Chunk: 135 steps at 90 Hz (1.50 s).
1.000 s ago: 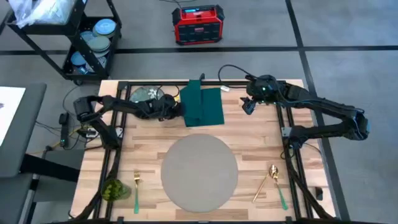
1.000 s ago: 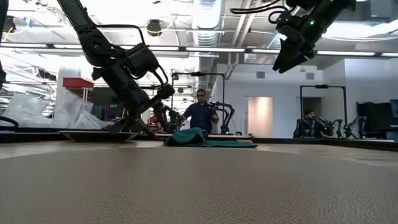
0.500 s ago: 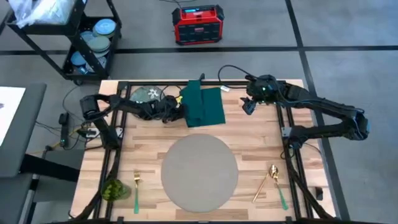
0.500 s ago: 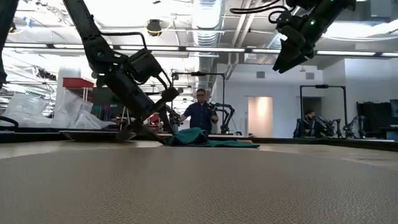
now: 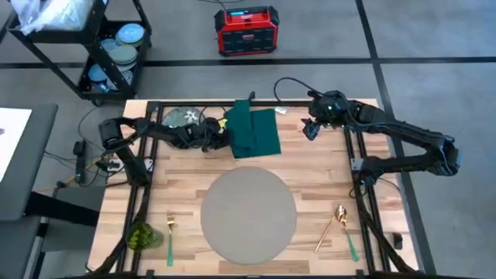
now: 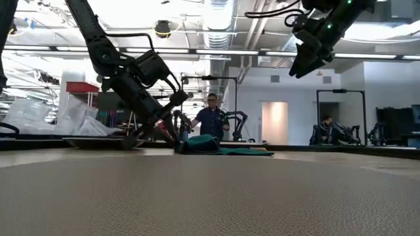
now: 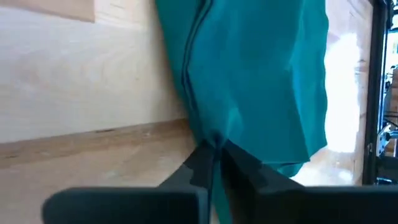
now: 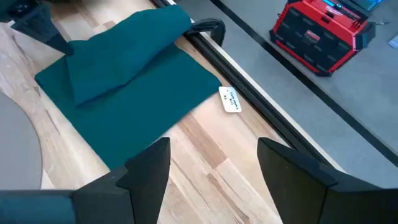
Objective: Set table place
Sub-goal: Fold the blue table napkin
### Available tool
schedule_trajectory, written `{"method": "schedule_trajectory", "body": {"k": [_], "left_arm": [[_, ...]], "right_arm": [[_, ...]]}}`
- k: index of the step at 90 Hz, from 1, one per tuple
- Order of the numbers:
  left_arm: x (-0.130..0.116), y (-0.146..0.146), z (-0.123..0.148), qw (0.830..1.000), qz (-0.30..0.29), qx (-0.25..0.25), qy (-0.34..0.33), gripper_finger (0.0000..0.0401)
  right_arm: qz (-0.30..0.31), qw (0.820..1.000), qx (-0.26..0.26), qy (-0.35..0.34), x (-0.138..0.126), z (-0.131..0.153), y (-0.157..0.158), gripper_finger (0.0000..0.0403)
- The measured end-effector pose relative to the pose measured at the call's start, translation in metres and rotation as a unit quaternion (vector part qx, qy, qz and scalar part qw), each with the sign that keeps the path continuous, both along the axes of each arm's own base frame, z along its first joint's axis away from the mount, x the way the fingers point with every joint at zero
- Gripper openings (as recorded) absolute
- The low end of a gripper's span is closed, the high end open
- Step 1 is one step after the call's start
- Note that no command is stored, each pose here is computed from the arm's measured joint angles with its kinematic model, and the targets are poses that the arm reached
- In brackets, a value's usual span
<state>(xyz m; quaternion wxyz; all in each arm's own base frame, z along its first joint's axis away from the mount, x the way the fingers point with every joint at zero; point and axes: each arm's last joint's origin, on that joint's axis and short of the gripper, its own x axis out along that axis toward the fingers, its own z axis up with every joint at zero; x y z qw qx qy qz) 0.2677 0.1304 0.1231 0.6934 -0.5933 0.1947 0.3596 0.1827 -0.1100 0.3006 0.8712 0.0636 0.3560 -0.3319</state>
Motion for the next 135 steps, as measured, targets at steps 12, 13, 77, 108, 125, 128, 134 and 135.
{"method": "schedule_trajectory", "body": {"k": [12,13,77,108,125,128,134,135], "left_arm": [[0.001,0.001,0.001,1.0,0.006,-0.004,-0.01,0.0002],[0.001,0.001,0.002,1.0,0.006,-0.006,-0.011,0.0002],[0.005,0.002,0.007,0.999,-0.025,-0.008,0.024,0.0007],[0.005,0.002,0.007,0.999,-0.031,0.0,0.025,0.0008],[0.013,0.004,0.015,0.999,-0.032,0.0,-0.007,0.0002],[0.016,0.004,0.018,0.999,-0.034,0.002,-0.012,0.0002],[0.023,0.005,0.027,0.999,-0.042,0.008,-0.027,0.0001],[0.024,0.005,0.028,0.999,-0.044,0.009,-0.03,0.0001]], "right_arm": [[0.0,1.0,0.0,0.0,0.0,0.0,0.0,0.023],[0.0,1.0,0.0,0.0,0.0,0.0,0.0,0.023],[0.004,1.0,0.0,0.004,0.0,0.0,0.001,0.023],[0.008,1.0,-0.003,0.009,0.0,-0.001,0.001,0.023],[0.007,1.0,-0.003,0.009,0.0,-0.001,0.0,0.023],[0.007,1.0,-0.003,0.009,0.0,-0.001,0.0,0.023],[0.007,1.0,-0.003,0.009,0.0,-0.001,0.0,0.023],[0.007,1.0,-0.003,0.009,0.0,-0.001,0.0,0.023]]}}
